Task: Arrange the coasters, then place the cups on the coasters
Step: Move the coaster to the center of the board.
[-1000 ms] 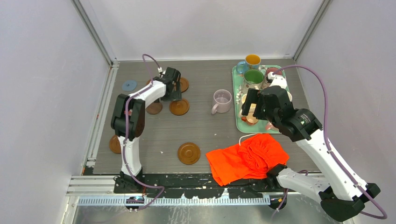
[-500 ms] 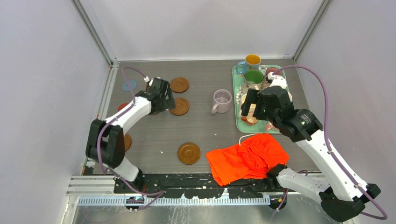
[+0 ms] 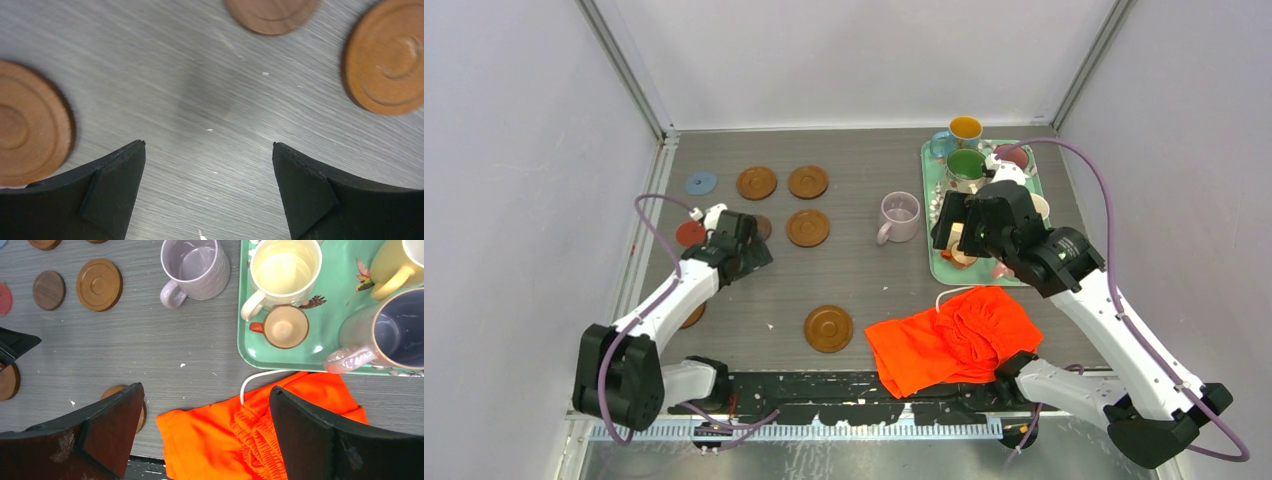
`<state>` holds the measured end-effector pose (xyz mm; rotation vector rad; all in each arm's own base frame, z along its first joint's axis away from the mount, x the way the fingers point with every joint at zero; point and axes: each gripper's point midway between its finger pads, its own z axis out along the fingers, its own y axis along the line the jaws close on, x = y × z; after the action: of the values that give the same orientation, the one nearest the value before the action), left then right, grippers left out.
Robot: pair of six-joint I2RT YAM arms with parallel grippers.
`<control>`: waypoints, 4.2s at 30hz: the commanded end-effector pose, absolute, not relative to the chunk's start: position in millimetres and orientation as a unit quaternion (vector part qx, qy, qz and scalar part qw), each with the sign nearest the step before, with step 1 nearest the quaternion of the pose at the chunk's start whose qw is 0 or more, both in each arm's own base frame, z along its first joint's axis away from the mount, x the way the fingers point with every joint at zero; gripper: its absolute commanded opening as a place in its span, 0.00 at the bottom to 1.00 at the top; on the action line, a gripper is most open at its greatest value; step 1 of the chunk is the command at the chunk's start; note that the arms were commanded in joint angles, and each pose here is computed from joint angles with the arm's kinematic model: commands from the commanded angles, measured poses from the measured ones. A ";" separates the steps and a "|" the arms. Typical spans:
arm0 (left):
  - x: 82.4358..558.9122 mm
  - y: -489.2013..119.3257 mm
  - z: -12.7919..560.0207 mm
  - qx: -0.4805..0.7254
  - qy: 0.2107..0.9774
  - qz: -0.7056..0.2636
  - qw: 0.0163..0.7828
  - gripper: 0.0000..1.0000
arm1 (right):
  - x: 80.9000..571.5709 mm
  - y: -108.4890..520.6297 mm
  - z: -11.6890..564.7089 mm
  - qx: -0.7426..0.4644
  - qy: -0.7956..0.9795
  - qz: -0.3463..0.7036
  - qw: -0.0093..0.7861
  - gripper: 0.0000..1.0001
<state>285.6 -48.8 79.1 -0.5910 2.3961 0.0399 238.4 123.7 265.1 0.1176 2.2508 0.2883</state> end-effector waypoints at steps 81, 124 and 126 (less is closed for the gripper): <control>297.2 -6.2 77.1 -0.363 0.859 -0.037 0.361 1.00 | 246.3 151.4 260.1 0.050 0.894 0.152 0.419 1.00; 148.2 -283.1 61.0 0.060 0.955 -0.141 0.254 1.00 | 240.2 123.0 256.4 0.079 0.890 0.104 0.436 1.00; 143.1 -287.7 55.3 0.066 0.957 -0.139 0.247 1.00 | 239.9 122.5 255.7 0.080 0.890 0.103 0.436 1.00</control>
<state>141.7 -269.0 48.8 0.1970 2.6385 -0.3470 239.4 126.8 250.3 0.1690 2.2496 0.2624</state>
